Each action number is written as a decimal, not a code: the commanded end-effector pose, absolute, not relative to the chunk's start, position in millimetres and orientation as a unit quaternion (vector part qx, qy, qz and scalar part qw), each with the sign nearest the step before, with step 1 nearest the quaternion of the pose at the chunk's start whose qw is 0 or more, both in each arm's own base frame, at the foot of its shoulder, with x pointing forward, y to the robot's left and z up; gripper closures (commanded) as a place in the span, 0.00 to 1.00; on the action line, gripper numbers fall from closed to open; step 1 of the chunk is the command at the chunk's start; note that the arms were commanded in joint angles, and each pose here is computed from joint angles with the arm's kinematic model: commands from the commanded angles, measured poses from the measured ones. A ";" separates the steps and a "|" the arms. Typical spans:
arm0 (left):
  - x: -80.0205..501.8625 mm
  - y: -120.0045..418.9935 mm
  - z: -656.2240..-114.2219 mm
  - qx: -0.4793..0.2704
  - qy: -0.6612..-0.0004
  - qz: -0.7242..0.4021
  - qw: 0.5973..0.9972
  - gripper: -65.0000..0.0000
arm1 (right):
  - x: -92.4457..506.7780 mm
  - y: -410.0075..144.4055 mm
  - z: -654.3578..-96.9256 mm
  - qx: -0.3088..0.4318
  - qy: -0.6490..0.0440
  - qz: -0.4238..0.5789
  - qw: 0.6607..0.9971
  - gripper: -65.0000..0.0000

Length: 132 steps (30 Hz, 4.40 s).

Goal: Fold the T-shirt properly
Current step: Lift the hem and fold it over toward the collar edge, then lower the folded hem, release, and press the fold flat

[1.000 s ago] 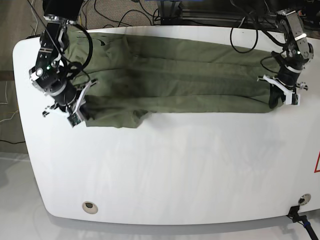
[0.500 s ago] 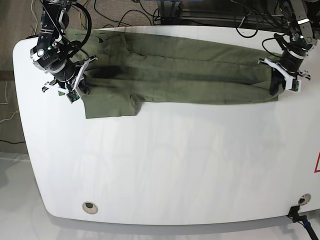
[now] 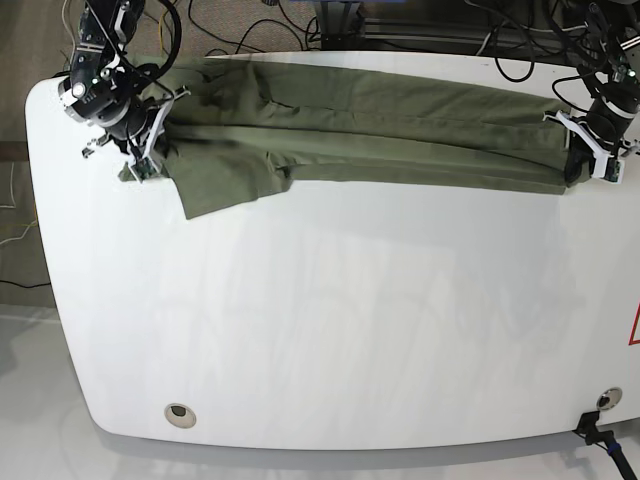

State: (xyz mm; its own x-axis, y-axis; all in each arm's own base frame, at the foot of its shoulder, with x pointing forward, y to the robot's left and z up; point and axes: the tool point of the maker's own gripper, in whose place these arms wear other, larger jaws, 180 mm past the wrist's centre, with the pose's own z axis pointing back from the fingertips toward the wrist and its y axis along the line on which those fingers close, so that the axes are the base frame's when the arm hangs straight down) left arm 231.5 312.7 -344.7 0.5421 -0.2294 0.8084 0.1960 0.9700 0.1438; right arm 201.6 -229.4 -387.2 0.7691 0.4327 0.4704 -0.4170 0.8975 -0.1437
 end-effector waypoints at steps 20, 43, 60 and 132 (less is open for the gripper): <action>203.7 331.1 -377.5 0.053 -0.402 -0.121 0.906 0.22 | 191.0 -230.3 -400.9 -0.008 -0.246 0.212 0.946 0.55; 236.2 245.2 -339.7 -0.036 -0.489 -0.151 0.859 0.18 | 219.2 -184.8 -372.4 0.025 -0.326 0.193 0.925 0.53; 221.5 209.0 -384.0 -0.086 -0.452 -0.123 0.879 1.00 | 195.9 -180.2 -426.4 0.073 -0.259 0.153 0.951 1.00; 274.9 231.6 -346.9 -0.050 -0.599 -0.044 0.798 1.00 | 292.0 -138.9 -364.6 0.106 -0.545 0.131 0.822 1.00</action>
State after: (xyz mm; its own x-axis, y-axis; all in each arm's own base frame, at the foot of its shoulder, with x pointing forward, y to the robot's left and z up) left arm 269.4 229.8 -362.4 0.3319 -0.0104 0.9433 0.1265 0.9914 -0.0335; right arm 283.2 -138.2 -382.4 0.4320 0.1075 0.8955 -0.3273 0.9439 0.0446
